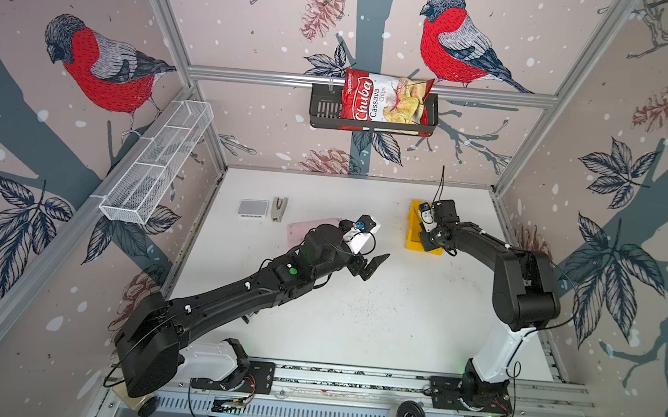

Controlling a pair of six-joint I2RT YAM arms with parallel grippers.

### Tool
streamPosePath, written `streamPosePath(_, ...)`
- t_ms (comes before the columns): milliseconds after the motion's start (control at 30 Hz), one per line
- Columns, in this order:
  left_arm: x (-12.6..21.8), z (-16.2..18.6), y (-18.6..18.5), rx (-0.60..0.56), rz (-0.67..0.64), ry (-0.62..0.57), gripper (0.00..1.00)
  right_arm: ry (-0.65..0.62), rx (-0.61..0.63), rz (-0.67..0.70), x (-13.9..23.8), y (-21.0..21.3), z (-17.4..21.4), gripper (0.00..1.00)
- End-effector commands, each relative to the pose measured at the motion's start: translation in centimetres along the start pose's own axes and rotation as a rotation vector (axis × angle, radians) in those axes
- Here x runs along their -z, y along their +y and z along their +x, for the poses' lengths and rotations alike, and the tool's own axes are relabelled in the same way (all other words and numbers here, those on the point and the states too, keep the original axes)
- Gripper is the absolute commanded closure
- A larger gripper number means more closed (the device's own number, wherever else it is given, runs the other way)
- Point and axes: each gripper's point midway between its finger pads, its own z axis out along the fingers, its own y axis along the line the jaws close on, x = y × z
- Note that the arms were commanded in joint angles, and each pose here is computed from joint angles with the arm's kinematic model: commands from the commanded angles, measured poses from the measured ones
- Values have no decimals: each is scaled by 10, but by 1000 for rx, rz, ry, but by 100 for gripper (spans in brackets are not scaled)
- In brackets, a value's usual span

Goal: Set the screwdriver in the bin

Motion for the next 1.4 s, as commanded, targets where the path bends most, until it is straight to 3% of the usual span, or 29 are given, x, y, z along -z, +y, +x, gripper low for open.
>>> streamPosePath(0,3,-4,2,5,-17,-21,1,-8,-14,24,6,-4,-4,72)
streamPosePath(333,15,-10,26,79,-154,-98,1,-144,-63,27,46,-10,-28,45)
streamPosePath(567,42,-5,62,123,-310,-140,3,-297,-110,21,93,-16,-46,8)
streamPosePath(633,50,0,76,151,-347,-145,3,-352,-130,9,107,-17,-51,2)
streamPosePath(800,77,17,114,180,-502,-150,4,-500,-189,12,145,-30,-54,0)
streamPosePath(1000,110,52,148,169,-648,-149,4,-715,-368,129,184,-75,-27,0)
streamPosePath(1233,163,104,191,139,-907,-156,4,-774,-571,315,182,-112,34,0)
streamPosePath(1367,186,130,205,132,-990,-166,4,-849,-584,354,177,-104,61,0)
